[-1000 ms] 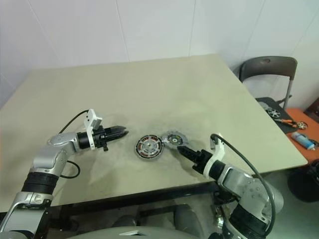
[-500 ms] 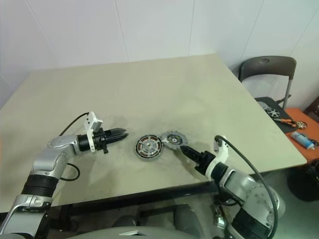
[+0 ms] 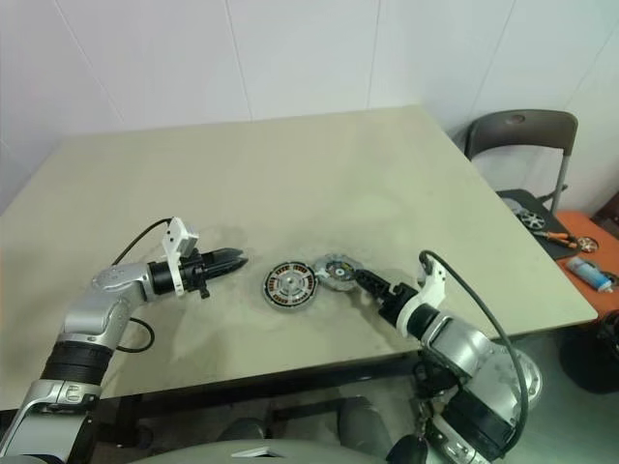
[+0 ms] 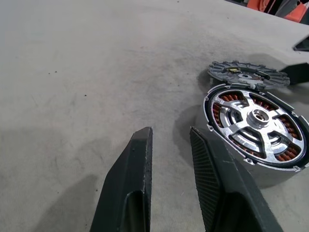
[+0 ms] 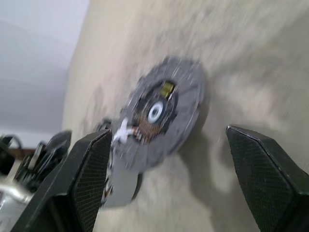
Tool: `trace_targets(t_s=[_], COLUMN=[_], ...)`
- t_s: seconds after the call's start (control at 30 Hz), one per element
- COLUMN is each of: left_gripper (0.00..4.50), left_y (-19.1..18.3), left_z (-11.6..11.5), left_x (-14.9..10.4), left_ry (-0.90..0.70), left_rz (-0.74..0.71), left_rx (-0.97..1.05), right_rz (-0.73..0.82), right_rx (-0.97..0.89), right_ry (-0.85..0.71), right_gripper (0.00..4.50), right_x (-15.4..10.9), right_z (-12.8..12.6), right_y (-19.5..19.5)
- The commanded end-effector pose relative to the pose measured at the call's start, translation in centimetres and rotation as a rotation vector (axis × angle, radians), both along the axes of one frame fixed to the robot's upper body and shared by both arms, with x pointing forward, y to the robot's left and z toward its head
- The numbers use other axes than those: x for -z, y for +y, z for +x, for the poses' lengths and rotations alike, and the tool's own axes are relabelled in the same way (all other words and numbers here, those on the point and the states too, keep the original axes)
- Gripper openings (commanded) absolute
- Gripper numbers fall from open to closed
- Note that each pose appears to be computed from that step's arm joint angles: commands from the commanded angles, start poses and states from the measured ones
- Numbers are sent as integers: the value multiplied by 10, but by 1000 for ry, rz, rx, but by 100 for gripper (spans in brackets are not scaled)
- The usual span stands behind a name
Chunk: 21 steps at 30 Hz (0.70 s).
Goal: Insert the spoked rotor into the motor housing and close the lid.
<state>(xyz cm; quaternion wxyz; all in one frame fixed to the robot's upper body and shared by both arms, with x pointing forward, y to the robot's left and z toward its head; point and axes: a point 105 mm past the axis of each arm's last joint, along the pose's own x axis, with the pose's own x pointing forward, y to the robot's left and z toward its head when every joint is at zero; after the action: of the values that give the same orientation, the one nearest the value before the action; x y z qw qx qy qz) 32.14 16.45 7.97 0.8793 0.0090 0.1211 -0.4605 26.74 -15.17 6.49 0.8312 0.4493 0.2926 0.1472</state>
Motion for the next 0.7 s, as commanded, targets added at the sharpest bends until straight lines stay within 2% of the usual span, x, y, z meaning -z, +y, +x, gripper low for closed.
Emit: trace_targets(t_s=[0.03, 0.7], left_gripper=[131, 131], left_y=[6, 14], left_z=[0, 3], left_x=[-2, 15], left_ry=[-38, -31], left_rz=[13, 19], left_rx=[-1, -3], right_rz=[80, 102], right_rx=[40, -97], right_ry=[-17, 36], right_gripper=[400, 400], right_x=[-7, 2], right_z=[11, 6], right_y=[16, 49])
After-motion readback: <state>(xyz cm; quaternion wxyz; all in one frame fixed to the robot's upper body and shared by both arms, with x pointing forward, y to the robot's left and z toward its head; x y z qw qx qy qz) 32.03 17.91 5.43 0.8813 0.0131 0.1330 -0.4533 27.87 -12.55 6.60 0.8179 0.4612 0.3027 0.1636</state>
